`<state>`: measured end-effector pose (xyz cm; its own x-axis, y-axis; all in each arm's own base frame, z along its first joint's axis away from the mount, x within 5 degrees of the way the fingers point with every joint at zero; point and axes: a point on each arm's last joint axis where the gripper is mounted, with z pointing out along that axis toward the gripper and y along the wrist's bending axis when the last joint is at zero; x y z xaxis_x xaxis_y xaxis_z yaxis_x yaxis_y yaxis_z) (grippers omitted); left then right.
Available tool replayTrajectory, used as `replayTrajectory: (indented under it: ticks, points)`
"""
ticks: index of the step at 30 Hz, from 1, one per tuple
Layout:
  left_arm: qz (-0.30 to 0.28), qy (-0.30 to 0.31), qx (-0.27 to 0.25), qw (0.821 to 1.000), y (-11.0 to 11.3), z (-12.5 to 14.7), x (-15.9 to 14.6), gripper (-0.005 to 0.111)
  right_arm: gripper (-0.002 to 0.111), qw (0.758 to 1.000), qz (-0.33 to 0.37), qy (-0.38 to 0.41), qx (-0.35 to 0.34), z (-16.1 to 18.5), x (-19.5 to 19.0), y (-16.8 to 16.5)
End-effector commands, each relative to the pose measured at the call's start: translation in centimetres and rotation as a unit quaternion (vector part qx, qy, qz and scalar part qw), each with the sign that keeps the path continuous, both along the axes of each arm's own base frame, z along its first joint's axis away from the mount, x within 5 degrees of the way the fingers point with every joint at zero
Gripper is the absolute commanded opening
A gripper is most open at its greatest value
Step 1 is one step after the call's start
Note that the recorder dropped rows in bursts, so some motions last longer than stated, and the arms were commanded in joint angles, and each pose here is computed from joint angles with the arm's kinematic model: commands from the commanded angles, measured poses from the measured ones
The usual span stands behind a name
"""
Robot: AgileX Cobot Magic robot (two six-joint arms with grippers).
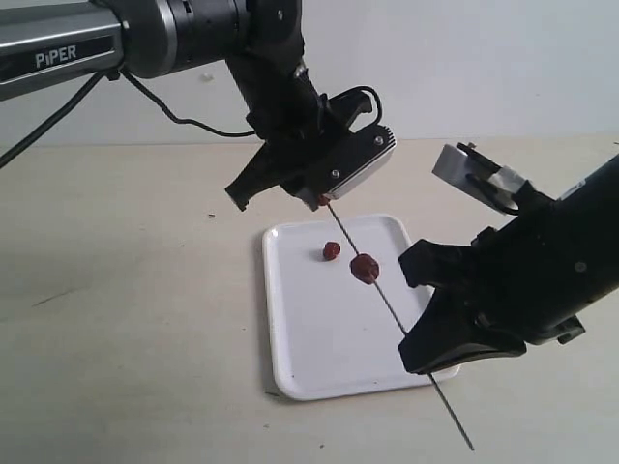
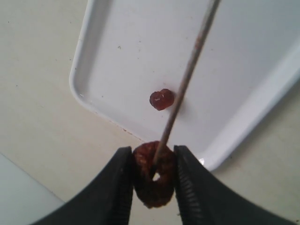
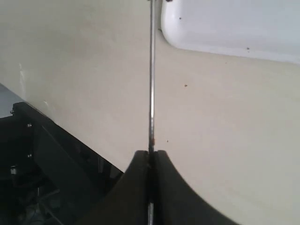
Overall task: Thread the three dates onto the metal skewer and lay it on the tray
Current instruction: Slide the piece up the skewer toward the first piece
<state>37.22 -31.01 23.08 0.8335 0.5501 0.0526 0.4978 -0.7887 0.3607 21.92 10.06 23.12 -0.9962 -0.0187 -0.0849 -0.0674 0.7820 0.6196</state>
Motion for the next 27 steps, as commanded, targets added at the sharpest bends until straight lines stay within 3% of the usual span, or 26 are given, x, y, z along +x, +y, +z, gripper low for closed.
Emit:
replayTrajectory:
  ticks: [1,15,27]
  points:
    - [0.003,-0.001,-0.012,1.000,-0.1,1.0,-0.4,0.031,0.000,1.000,-0.006,0.004,0.004,-0.5,0.3,0.1]
    - [-0.008,0.001,-0.011,1.000,-0.8,1.1,-1.1,0.031,0.000,0.996,-0.030,-0.076,0.018,2.7,2.9,0.5]
    - [-0.009,0.001,-0.015,1.000,-0.8,1.2,-1.2,0.031,0.000,0.995,-0.047,-0.089,0.014,2.4,4.5,0.7]
